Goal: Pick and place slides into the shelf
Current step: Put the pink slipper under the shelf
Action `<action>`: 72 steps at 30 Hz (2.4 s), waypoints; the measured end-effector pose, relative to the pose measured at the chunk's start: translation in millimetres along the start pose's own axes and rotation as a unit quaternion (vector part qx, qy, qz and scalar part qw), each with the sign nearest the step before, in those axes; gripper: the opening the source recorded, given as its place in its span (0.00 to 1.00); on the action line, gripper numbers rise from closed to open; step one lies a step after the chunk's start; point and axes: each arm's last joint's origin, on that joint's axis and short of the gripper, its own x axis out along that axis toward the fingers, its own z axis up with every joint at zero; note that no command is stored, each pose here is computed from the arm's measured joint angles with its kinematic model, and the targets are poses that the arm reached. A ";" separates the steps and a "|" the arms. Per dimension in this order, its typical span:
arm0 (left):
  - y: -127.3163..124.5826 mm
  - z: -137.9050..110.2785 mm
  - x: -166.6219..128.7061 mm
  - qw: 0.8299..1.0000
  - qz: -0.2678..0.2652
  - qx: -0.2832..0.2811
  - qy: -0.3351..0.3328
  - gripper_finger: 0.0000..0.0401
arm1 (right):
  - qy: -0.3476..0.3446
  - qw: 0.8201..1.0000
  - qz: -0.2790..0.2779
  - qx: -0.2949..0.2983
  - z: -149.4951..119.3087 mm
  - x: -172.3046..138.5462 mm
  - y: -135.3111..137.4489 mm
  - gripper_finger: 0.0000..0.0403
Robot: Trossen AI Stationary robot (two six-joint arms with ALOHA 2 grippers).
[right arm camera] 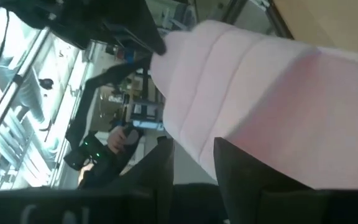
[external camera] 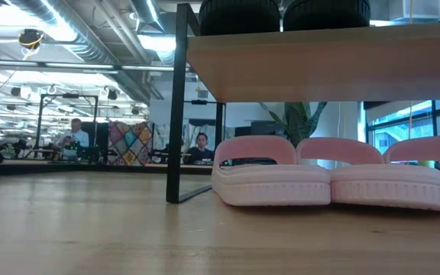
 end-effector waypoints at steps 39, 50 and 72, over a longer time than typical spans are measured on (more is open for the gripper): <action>-19.6 9.1 -8.9 0.997 -0.019 0.058 -0.057 0.00 | -0.008 0.991 -0.093 0.091 10.9 -1.3 -19.6 0.29; -25.8 10.0 -13.5 0.993 0.028 0.096 -0.067 0.00 | -0.009 0.990 -0.093 0.107 10.9 -1.3 -19.7 0.29; -6.8 14.2 -5.2 0.987 0.063 0.134 -0.067 0.00 | -0.034 0.995 -0.033 0.092 15.0 0.3 -8.4 0.29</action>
